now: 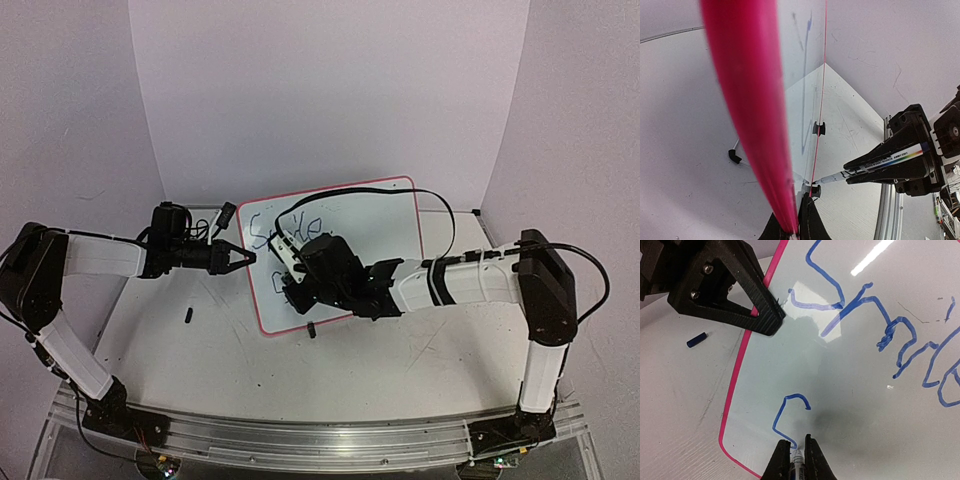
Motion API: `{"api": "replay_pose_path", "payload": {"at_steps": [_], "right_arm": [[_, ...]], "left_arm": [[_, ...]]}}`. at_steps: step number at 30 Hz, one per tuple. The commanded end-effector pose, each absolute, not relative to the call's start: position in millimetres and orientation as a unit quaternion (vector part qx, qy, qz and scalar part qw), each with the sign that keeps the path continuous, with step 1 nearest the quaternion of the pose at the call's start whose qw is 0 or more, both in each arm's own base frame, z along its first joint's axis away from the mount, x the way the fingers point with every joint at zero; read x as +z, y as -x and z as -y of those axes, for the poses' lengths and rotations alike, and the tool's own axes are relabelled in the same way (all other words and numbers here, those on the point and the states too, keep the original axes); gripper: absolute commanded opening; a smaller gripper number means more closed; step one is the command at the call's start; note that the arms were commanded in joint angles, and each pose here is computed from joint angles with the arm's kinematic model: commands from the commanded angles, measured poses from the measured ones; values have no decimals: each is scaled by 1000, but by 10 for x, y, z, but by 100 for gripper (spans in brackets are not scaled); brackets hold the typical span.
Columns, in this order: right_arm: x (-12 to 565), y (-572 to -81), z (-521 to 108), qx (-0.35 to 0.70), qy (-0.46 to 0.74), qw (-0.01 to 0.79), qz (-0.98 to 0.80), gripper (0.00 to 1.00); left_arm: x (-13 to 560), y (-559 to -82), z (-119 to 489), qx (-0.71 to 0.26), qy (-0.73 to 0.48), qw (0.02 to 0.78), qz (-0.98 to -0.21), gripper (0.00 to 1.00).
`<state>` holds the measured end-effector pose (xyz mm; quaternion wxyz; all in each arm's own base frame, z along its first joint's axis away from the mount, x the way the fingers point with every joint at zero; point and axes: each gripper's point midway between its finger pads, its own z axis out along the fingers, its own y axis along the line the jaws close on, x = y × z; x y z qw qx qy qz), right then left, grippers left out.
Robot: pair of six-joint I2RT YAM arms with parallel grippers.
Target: Write a sentence on the whiteboard
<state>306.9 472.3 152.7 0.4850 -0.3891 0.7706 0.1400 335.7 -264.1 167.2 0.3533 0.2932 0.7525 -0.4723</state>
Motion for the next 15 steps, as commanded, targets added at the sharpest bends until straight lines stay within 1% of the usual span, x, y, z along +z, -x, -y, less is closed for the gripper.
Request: {"api": "replay_pose_path", "payload": {"at_steps": [1, 7, 15], "right_arm": [[1913, -3153, -4708, 153, 369, 519, -756, 0], [1917, -3111, -4801, 176, 375, 512, -752, 0], [1933, -3129, -4813, 176, 374, 517, -750, 0]], "left_arm": [[1181, -3518, 2480, -378, -274, 349, -813, 0], [1185, -3513, 2477, -378, -274, 349, -812, 0], [1182, -3509, 2481, -379, -275, 348, -812, 0]]}}
